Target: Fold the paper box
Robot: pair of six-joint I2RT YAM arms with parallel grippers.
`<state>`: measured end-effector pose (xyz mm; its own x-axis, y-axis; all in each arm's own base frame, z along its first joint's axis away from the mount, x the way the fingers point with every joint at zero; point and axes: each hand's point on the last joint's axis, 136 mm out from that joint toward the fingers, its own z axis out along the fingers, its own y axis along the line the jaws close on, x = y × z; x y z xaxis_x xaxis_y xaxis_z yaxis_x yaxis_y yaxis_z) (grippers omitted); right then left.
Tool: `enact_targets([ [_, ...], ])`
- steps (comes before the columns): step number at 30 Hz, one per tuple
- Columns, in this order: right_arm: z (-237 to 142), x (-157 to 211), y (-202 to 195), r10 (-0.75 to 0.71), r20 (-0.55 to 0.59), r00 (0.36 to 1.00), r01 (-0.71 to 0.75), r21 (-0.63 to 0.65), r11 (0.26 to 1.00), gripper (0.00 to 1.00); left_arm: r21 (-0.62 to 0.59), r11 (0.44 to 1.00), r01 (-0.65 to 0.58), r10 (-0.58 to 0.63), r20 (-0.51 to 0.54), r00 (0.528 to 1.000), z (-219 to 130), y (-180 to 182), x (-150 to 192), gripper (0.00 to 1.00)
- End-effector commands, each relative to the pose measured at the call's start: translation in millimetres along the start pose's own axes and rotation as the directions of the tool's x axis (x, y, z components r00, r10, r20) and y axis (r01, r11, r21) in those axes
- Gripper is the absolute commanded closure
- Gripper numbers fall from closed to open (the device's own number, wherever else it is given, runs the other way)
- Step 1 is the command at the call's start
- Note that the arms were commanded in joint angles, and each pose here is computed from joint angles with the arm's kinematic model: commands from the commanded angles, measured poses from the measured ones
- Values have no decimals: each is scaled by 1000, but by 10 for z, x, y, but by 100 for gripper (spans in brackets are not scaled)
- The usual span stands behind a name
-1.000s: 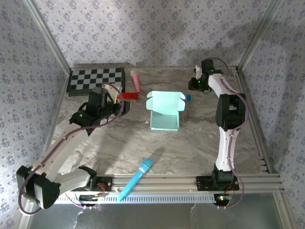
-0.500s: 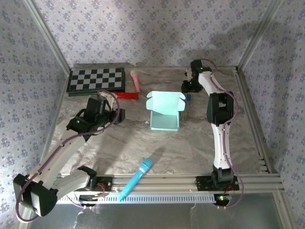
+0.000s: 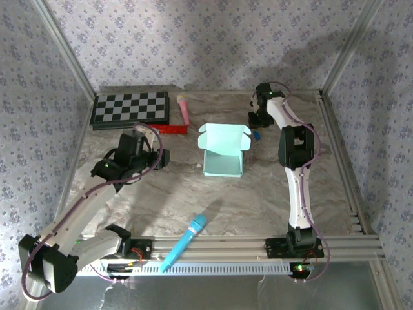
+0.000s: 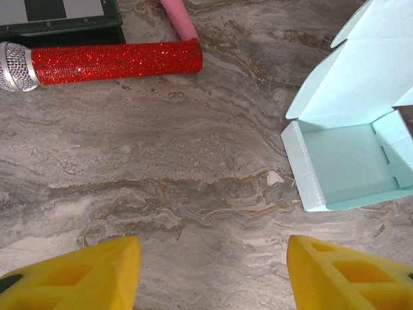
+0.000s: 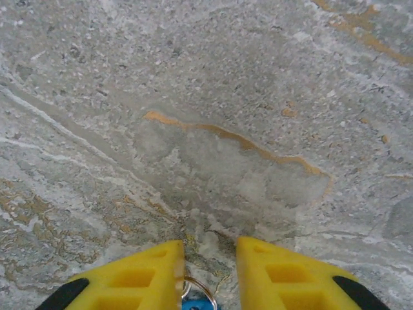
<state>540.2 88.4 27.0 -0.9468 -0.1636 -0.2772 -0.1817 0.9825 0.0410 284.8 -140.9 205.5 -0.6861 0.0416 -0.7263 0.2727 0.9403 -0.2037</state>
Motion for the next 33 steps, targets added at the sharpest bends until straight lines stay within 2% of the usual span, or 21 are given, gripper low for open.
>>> enact_targets([
  [1, -12, 174, 61, -19, -60, 998, 19, -2, 1000, 78, -14, 1000, 13, -13, -11, 1000, -23, 41, 49, 39],
  [7, -123, 246, 42, -22, -60, 998, 24, 27, 999, 88, -14, 1000, 18, -18, -17, 1000, -21, 44, 70, 39],
  [9, -182, 266, 32, -21, -53, 998, 22, 29, 999, 89, -12, 1000, 24, -25, -19, 1000, -18, 45, 77, 39],
  [17, -351, 291, 69, 47, 5, 999, -47, -59, 997, 74, -2, 999, 38, -38, -12, 999, -54, 29, 77, 39],
  [20, -415, 278, 40, 85, 24, 996, -83, -71, 994, 71, 2, 999, 42, -42, -6, 999, -72, 22, 73, 39],
  [26, -531, 192, 93, 161, 82, 983, -144, -181, 973, 68, 1, 999, 47, -47, -8, 999, -77, 29, 90, 39],
  [33, -451, 168, 248, 200, 58, 978, -178, -260, 949, 65, 0, 999, 46, -46, -7, 999, -85, 31, 91, 39],
])
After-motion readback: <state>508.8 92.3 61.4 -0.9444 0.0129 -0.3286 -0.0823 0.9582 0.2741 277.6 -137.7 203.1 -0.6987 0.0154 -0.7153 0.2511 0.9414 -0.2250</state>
